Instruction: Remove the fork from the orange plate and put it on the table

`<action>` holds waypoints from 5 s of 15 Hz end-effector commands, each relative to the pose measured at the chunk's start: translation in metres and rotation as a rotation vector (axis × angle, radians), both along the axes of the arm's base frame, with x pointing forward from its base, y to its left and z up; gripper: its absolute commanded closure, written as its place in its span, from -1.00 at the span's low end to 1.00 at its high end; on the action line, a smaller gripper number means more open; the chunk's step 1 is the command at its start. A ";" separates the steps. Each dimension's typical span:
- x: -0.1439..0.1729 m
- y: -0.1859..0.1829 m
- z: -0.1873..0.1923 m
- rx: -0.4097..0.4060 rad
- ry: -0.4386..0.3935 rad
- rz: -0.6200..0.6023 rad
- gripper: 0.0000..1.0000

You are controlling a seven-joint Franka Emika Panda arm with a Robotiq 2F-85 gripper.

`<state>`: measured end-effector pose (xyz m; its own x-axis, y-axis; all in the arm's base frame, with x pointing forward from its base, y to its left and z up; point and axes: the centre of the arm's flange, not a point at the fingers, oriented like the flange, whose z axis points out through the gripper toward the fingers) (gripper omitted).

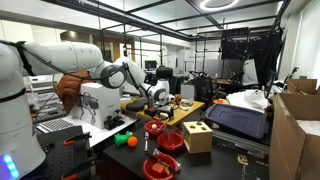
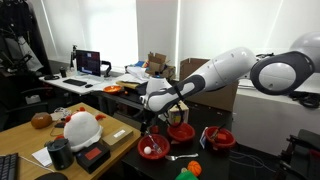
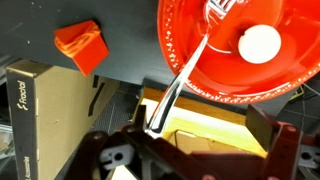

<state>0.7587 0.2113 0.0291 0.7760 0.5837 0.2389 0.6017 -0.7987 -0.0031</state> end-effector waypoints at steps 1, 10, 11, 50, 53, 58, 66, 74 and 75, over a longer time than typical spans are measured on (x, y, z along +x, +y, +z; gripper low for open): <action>0.019 0.005 -0.014 0.008 -0.047 -0.031 -1.00; 0.023 0.002 -0.017 -0.005 -0.110 -0.047 -1.00; 0.023 0.001 -0.019 -0.012 -0.117 -0.049 -1.00; 0.010 -0.017 0.069 0.013 0.254 -0.197 0.97; 0.001 -0.030 0.069 -0.027 0.284 -0.135 0.97; -0.028 -0.054 0.040 -0.081 0.353 -0.047 0.97; -0.070 -0.070 0.045 -0.035 0.383 -0.068 0.97; -0.106 -0.100 0.069 0.072 0.476 -0.028 0.97; -0.113 -0.102 0.069 0.095 0.490 -0.016 0.97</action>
<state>0.7136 0.1308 0.0757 0.8330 0.5412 -0.1152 0.4951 -0.8220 -0.2814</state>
